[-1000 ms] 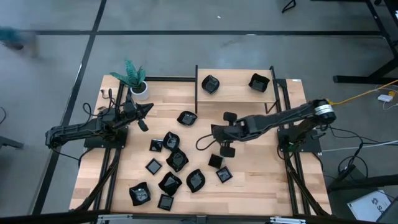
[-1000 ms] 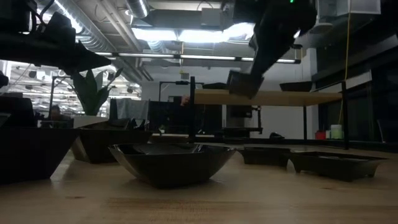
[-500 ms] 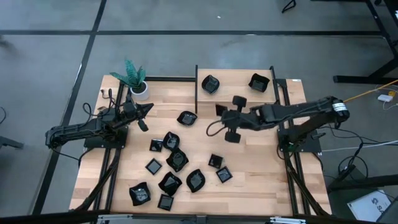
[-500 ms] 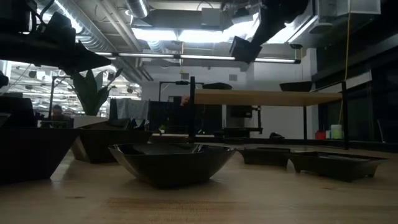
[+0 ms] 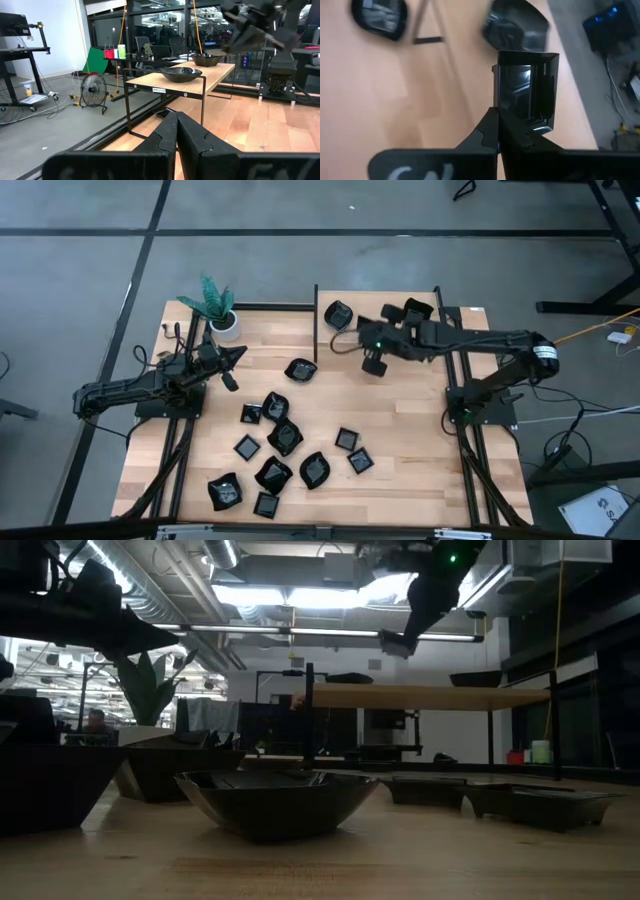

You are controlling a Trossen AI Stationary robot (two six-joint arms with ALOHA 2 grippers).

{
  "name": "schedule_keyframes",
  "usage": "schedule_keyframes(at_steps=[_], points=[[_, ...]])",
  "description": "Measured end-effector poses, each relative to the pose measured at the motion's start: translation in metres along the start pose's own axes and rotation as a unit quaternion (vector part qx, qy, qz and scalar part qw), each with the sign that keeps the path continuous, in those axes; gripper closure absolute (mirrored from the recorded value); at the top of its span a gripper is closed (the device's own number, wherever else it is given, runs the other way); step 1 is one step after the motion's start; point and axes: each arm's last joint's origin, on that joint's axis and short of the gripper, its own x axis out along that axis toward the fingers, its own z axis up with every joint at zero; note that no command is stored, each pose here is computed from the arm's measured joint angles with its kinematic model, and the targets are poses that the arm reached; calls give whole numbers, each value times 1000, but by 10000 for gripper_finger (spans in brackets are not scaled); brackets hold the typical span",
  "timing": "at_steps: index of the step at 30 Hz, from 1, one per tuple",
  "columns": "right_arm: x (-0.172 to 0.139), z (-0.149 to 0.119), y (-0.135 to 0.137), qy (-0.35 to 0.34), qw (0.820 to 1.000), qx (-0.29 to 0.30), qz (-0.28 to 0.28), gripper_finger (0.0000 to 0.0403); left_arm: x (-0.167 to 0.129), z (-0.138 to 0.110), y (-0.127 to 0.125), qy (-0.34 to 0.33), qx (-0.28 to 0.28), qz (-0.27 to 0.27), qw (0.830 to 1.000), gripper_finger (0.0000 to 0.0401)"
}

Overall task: Pick & Place Mini shaped plates
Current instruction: Put the black square plate on the shelf

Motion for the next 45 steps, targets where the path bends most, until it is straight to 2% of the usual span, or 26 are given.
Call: schedule_keyframes(at_steps=[7, 13, 24, 39, 45], points=[[16, -6, -29, 25, 999, 32, -31, 400, 0, 0, 0, 0, 0, 0, 1000, 397], [25, -10, -45, 30, 998, 63, -11, 400, 0, 0, 0, 0, 0, 0, 1000, 397], [51, -33, -32, 56, 997, 59, -1, 395, 0, 0, 0, 0, 0, 0, 1000, 397], [54, -34, -30, 48, 996, 81, 9, 377, 0, 0, 0, 0, 0, 0, 1000, 397], [54, -34, -29, 45, 992, 114, 26, 333, 0, 0, 0, 0, 0, 0, 1000, 397]])
